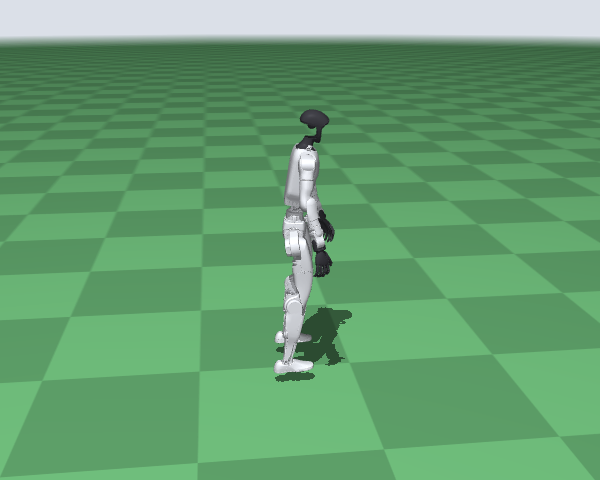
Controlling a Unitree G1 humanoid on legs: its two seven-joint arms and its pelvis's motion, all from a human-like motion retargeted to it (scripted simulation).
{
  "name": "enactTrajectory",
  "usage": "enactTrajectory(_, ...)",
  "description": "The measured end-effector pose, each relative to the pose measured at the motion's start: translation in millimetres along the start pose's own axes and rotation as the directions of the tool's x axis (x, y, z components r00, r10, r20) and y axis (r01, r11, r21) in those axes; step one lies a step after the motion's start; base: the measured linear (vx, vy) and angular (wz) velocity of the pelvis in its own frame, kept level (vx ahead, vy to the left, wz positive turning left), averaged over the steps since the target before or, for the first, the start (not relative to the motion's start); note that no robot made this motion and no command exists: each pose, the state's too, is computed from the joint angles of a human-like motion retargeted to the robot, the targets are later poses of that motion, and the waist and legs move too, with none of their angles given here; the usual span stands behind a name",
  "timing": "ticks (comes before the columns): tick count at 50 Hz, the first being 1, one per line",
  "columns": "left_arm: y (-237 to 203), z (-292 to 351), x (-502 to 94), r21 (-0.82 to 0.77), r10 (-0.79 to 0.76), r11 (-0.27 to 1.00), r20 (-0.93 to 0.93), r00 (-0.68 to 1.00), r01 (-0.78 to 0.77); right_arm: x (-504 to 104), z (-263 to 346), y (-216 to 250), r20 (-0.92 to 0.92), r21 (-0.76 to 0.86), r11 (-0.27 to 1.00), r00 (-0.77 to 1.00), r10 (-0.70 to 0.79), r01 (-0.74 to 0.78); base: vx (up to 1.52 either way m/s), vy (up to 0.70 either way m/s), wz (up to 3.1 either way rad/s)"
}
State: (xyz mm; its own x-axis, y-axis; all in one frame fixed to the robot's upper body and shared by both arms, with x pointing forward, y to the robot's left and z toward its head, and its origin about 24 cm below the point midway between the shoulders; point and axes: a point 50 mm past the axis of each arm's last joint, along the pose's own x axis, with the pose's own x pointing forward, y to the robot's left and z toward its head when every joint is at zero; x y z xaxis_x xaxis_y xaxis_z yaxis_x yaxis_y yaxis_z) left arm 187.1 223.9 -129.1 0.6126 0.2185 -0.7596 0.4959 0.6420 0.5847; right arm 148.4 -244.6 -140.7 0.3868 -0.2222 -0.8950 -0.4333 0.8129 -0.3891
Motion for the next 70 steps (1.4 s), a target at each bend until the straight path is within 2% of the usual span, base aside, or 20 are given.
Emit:
enactTrajectory(4,13.8,16.8,-0.7,-0.003,0.067,0.998,0.121,0.99,-0.067,-2.1,24.5,-7.6,0.114,-0.035,0.999,0.993,-0.028,0.032,0.0,-0.02,-0.28)
enactTrajectory(8,27.8,28.9,-6.4,-0.18,0.199,0.97,0.193,0.961,-0.165,-9.5,50.3,-16.8,0.25,-0.03,0.993,0.963,-0.099,0.11,0.0,-0.01,-0.19)
enactTrajectory(12,34.9,30.9,-13.8,-0.365,0.264,0.914,0.205,0.942,-0.176,-20.1,58.1,-21.3,0.339,0.035,0.996,0.937,-0.089,0.082,0.0,0.0,0.0)
enactTrajectory(17,33.6,18.8,-20.3,-0.542,0.303,0.821,0.149,0.941,-0.179,-24.2,43.9,-21.1,0.33,0.105,0.994,0.943,-0.052,0.018,-0.01,0.0,-0.07)
enactTrajectory(22,29.6,10.0,-17.2,-0.664,0.303,0.72,0.038,0.952,-0.203,-17.5,37.1,-25.2,0.257,0.164,0.986,0.963,-0.084,0.042,-0.14,0.0,-0.08)
enactTrajectory(27,35.7,27.0,-9.7,-0.772,0.296,0.598,-0.035,0.955,-0.213,-14.3,52.3,-39.5,0.242,0.319,0.947,0.962,-0.125,0.043,-0.25,0.03,0.67)
enactTrajectory(30,36.9,35.6,-3.7,-0.785,0.262,0.582,-0.065,0.963,-0.212,-10.7,55.2,-48.5,0.205,0.398,0.917,0.971,-0.12,0.029,-0.16,0.05,0.65)
enactTrajectory(32,38.0,35.1,-0.2,-0.774,0.233,0.598,-0.078,0.969,-0.206,-9.1,59.3,-58.9,0.177,0.377,0.925,0.977,-0.119,0.045,-0.03,0.02,0.12)
enactTrajectory(35,42.9,25.9,1.1,-0.74,0.233,0.639,-0.075,0.97,-0.211,-15.6,79.9,-81.4,0.232,0.25,0.963,0.96,-0.159,0.099,0.04,0.03,-0.16)
enactTrajectory(37,42.5,7.6,-5.9,-0.706,0.271,0.67,-0.054,0.961,-0.229,-31.1,90.9,-92.6,0.352,0.148,0.979,0.917,-0.187,0.143,0.21,0.03,-0.24)
enactTrajectory(41,30.6,-42.1,-32.8,-0.594,0.247,0.782,0.019,0.969,-0.188,-71.0,69.5,-98.8,0.49,-0.038,0.995,0.869,-0.066,0.097,0.46,0.0,-0.21)
enactTrajectory(45,-3.5,-82.5,-49.8,-0.543,0.065,0.838,0.017,0.998,-0.046,-69.7,12.8,-86.3,0.319,-0.195,0.978,0.938,0.136,-0.076,0.49,-0.1,0.37)
enactTrajectory(48,-44.3,-90.5,-54.5,-0.647,-0.03,0.761,-0.104,0.994,-0.045,-43.3,-37.3,-71.0,0.05,-0.233,0.962,0.986,0.158,-0.142,0.23,0.03,0.39)
enactTrajectory(51,-72.4,-87.8,-57.9,-0.701,-0.135,0.712,-0.179,0.975,-0.03,-30.3,-55.5,-84.0,-0.118,-0.156,0.982,0.989,0.091,-0.109,-0.03,0.09,0.18)
enactTrajectory(55,-80.5,-106.4,-64.7,-0.647,-0.173,0.761,-0.273,0.946,-0.047,-18.1,-34.3,-97.1,-0.111,0.053,0.996,0.991,-0.069,0.075,-0.21,-0.24,-0.34)
enactTrajectory(57,-83.6,-118.0,-67.8,-0.556,-0.201,0.831,-0.316,0.927,-0.01,-15.0,-26.6,-93.5,-0.102,0.11,0.991,0.993,-0.064,0.076,-0.16,-0.15,0.04)
enactTrajectory(60,-87.5,-129.4,-69.5,-0.42,-0.242,0.905,-0.379,0.893,0.067,-12.8,-28.5,-82.2,-0.112,0.085,0.996,0.994,-0.012,0.021,0.01,0.26,0.58)
enactTrajectory(62,-92.1,-135.2,-73.2,-0.405,-0.257,0.911,-0.408,0.876,0.078,-12.9,-36.8,-71.9,-0.137,0.011,0.999,0.99,0.036,-0.035,0.08,0.3,-0.15)
enactTrajectory(66,-82.7,-137.7,-74.1,-0.49,-0.17,0.87,-0.39,0.905,-0.048,-12.5,-23.5,-68.1,-0.094,-0.06,0.995,0.993,0.068,-0.074,0.0,0.04,-0.41)
enactTrajectory(70,-44.2,-126.7,-57.2,-0.572,-0.012,0.792,-0.361,0.932,-0.212,-17.1,52.2,-102.3,0.141,0.093,0.99,0.983,-0.117,0.105,-0.3,-0.03,-0.51)
